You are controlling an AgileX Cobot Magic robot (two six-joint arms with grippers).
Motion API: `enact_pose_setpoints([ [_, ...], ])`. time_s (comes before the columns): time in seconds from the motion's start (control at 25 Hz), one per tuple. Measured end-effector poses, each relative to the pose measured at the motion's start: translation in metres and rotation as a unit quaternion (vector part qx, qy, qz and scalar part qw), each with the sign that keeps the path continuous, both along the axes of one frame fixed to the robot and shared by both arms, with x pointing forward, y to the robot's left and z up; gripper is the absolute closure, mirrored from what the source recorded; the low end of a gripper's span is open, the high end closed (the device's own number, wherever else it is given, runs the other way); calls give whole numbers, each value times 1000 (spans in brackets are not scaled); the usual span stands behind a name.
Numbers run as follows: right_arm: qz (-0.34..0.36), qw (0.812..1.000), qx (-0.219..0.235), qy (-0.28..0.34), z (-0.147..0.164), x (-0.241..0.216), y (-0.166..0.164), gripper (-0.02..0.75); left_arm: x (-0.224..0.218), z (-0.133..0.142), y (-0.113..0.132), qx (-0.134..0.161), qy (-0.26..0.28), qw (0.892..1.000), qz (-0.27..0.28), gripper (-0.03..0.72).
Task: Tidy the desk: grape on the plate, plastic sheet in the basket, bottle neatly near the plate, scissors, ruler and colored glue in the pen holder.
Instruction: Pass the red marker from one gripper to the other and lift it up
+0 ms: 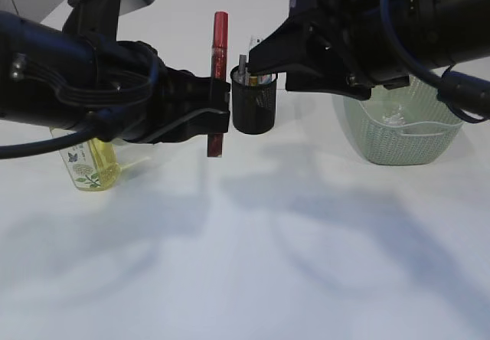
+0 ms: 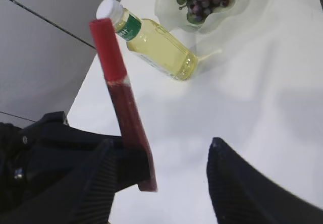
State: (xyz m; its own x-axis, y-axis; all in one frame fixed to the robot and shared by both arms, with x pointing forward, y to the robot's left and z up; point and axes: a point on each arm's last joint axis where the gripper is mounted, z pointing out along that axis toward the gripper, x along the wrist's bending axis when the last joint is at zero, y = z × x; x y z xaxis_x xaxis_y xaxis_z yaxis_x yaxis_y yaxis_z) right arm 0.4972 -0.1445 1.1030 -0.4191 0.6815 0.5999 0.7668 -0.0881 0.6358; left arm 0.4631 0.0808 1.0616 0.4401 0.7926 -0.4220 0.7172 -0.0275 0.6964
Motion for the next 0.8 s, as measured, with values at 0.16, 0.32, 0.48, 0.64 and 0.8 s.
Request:
enact_pose_setpoints([
  [0.16,-8,999,22,-27,5,8,-10,307,0,-1,0,2,3,1000,-1,652],
  [0.32,-13,998,62,-21,2,22,-24,312,0,0,0,1,4,1000,0,652],
  [0.48,20,994,104,-25,-2,29,-21,313,0,1,0,-4,6,1000,1,652],
  [0.64,50,990,120,-53,1,28,-18,315,0,2,-1,-6,6,1000,2,652],
  [0.8,60,990,105,-76,0,29,-18,315,0,2,-1,-13,13,1000,6,652],
])
